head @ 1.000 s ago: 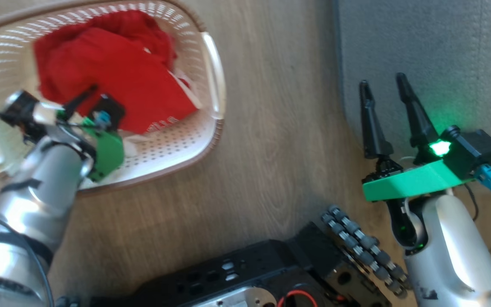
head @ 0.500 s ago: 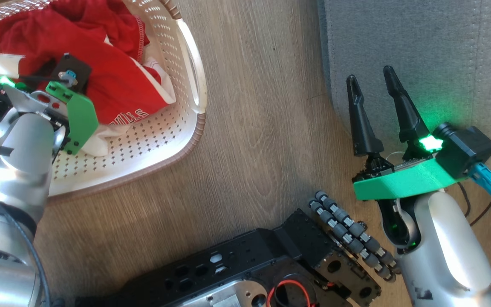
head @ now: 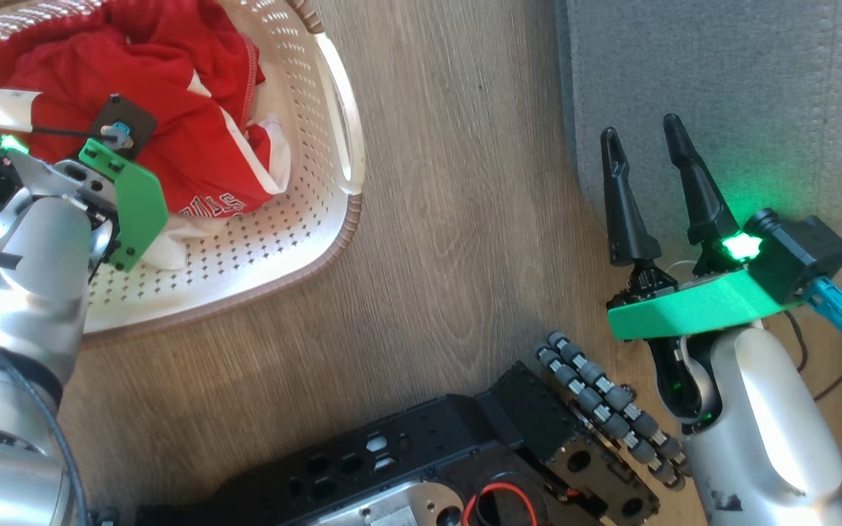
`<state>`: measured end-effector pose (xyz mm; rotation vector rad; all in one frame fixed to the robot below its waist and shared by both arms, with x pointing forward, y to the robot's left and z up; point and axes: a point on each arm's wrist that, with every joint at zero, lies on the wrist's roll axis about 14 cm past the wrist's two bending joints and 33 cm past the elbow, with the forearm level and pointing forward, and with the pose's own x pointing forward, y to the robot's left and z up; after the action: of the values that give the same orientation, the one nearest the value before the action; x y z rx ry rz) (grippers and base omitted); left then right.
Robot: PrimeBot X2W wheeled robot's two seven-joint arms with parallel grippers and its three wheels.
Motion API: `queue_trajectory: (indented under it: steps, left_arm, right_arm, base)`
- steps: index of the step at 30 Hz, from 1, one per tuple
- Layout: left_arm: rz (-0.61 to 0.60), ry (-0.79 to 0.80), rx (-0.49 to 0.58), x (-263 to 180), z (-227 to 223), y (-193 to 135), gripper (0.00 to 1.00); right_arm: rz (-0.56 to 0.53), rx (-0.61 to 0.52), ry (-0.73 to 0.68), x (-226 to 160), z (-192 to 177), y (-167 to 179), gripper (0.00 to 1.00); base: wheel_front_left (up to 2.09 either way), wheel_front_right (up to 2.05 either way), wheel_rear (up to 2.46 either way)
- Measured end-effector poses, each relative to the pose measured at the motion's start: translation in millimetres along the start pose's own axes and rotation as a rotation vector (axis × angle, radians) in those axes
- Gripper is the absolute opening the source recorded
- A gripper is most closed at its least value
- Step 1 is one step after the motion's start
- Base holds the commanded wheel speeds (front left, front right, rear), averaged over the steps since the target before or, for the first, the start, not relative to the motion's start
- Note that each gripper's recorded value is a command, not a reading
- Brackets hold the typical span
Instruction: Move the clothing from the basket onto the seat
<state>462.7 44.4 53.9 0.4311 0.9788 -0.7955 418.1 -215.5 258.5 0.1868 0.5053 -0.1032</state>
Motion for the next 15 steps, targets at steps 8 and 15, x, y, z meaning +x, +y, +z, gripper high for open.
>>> queue_trajectory:
  steps: [8, 15]
  left_arm:
    - [0.017, -0.078, -0.032, -32.6, 27.3, -7.3, 0.00]
    - [0.099, -0.179, -0.089, -82.8, 57.4, -5.9, 0.00]
  right_arm:
    - [0.010, -0.009, -0.027, -2.5, 16.0, 3.6, 1.00]
    - [0.014, -0.026, -0.120, -9.9, 53.9, 6.3, 1.00]
  base:
    - [0.00, 0.00, 0.00]
    - [0.00, 0.00, 0.00]
